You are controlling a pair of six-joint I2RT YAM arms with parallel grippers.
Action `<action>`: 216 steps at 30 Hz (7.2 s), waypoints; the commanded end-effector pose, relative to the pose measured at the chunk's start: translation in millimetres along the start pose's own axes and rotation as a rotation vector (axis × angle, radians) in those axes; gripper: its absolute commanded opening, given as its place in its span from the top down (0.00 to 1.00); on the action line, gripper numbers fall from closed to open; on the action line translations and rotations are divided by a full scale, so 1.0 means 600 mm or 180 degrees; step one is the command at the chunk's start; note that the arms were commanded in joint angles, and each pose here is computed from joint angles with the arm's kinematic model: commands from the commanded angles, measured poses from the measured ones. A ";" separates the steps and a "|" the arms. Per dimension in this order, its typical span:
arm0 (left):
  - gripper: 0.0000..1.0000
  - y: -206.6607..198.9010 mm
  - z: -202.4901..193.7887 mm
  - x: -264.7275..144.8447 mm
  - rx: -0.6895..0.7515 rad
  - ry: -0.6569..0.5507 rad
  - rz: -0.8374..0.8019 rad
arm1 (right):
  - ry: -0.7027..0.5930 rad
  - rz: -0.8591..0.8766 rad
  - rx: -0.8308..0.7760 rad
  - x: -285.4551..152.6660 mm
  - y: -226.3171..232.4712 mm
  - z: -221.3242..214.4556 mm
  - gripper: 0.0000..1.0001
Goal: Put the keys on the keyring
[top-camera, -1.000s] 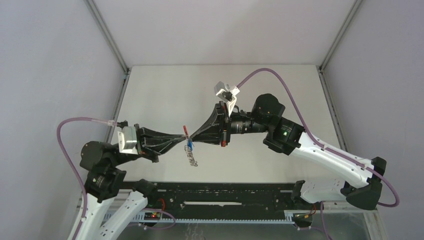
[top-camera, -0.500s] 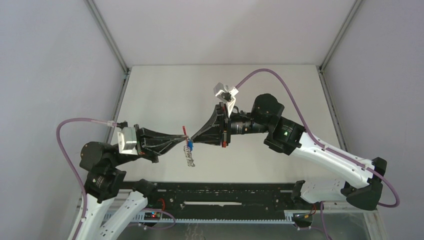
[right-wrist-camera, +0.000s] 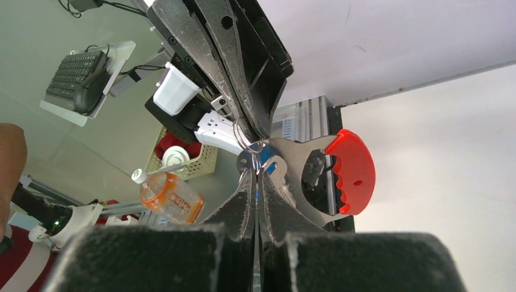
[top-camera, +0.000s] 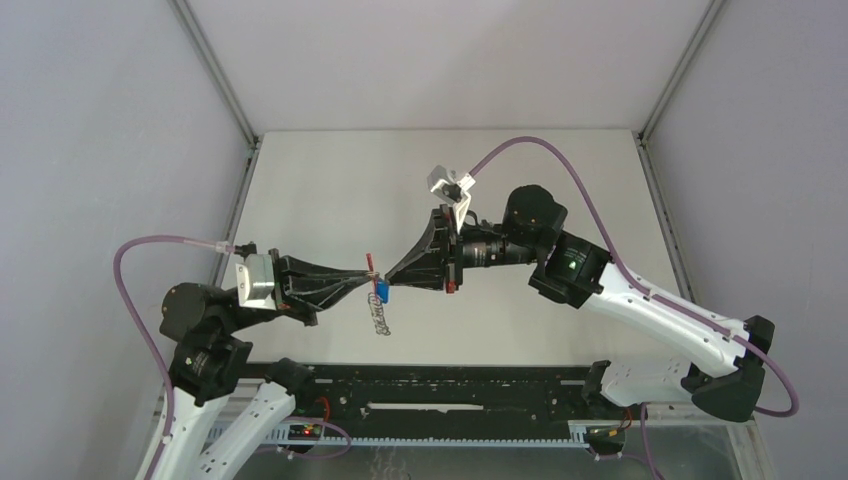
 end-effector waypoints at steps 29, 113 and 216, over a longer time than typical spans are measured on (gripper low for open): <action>1.00 0.001 0.011 0.001 0.0152 -0.0133 0.0008 | -0.0087 0.0303 -0.1386 0.021 0.049 0.056 0.53; 1.00 -0.016 -0.065 -0.030 0.0528 0.1375 -0.1145 | 0.1961 -0.0430 -0.1178 0.070 0.010 -0.020 1.00; 1.00 -0.009 0.027 0.009 0.0230 -0.0011 -0.0327 | 0.0068 0.0139 -0.0859 -0.003 0.030 0.068 0.42</action>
Point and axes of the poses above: each gripper's point midway between its finger pads, its own x axis out along the fingers, its own y axis along the line the jaws close on, z = x × y, the point moved 7 cm from there along -x, back along the fingers, and after that the axes turned 5 degrees about x, right-handed, at the moved point
